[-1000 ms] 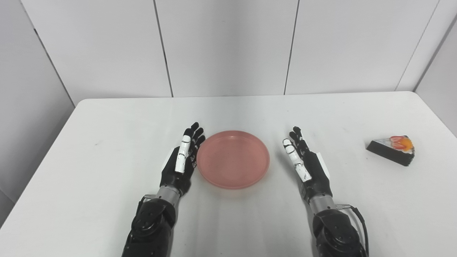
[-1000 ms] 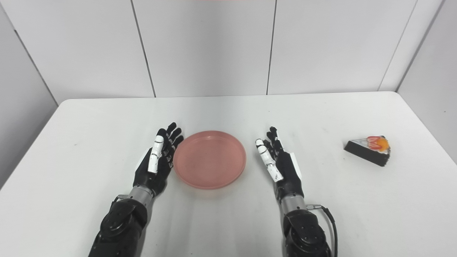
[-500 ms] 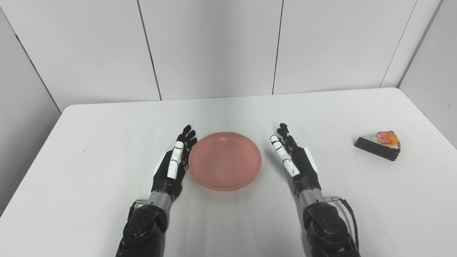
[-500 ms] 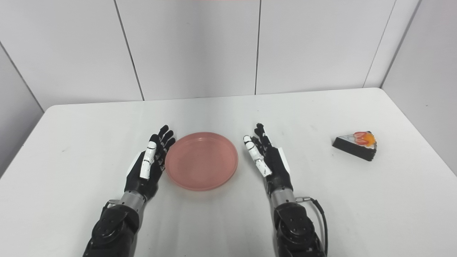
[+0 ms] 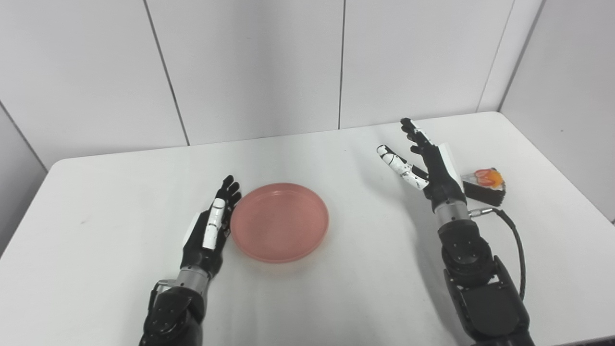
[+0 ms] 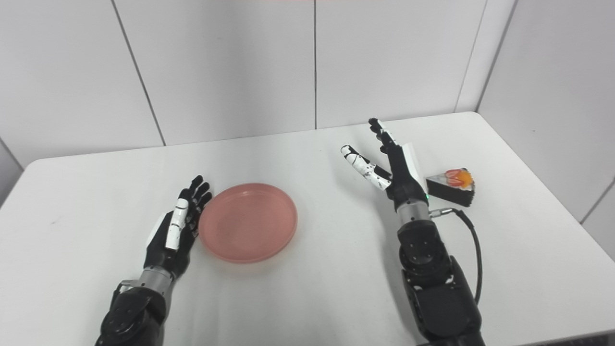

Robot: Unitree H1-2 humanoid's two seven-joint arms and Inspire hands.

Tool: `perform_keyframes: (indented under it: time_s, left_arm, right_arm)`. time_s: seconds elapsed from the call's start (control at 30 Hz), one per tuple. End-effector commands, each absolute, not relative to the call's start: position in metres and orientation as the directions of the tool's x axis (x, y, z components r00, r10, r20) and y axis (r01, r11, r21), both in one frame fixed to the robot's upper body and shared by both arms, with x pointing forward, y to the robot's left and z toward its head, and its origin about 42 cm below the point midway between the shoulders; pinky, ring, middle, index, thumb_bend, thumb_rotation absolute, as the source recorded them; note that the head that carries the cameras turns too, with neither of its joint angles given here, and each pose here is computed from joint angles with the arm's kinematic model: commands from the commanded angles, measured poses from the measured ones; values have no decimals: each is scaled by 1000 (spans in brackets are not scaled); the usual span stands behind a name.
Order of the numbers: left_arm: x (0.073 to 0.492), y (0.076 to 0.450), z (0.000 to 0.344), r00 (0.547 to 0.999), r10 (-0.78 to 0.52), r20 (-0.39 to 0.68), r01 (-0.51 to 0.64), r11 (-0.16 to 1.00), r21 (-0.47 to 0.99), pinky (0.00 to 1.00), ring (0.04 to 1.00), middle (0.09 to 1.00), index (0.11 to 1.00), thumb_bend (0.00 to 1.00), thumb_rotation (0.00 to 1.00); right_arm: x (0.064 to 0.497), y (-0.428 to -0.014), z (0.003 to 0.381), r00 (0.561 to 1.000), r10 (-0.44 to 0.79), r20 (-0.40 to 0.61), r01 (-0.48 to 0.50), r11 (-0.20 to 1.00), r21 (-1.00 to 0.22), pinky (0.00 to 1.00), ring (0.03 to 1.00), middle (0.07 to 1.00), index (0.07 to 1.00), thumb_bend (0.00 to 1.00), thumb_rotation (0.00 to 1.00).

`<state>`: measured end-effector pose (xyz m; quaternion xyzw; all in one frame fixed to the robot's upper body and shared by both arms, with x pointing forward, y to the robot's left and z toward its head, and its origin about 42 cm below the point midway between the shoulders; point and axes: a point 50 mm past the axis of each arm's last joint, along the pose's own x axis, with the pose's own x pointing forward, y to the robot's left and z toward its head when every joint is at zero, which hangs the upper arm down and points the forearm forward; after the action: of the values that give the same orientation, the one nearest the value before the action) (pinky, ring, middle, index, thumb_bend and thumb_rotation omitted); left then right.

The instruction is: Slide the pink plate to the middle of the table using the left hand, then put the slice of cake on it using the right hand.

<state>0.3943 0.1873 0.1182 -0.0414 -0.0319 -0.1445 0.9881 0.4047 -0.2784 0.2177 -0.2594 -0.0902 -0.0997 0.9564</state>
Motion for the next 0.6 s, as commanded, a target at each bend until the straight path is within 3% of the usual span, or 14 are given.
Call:
perform_keyframes:
  time_s: [0.0,0.07,0.3,0.57]
  left_arm:
    - [397,199,115,955,-284,87,289,956,-51,1000,1000,1000,1000,581,1000]
    - [399,203,113,954,-286,87,291,955,-52,1000,1000,1000,1000,586,1000]
    - [407,213,107,944,-319,86,325,943,-70,1000,1000,1000,1000,638,1000]
    - [408,220,108,949,-307,76,313,946,-85,1000,1000,1000,1000,591,1000]
  right_arm:
    - [414,-288,256,935,-164,316,307,821,-481,786,851,864,871,621,479]
    - [415,-297,260,931,-186,314,328,802,-500,771,840,860,867,642,432]
    - [414,-317,271,915,-269,300,400,690,-603,769,849,863,855,694,418]
    - [411,-338,278,889,-339,308,452,548,-704,733,853,887,864,744,385]
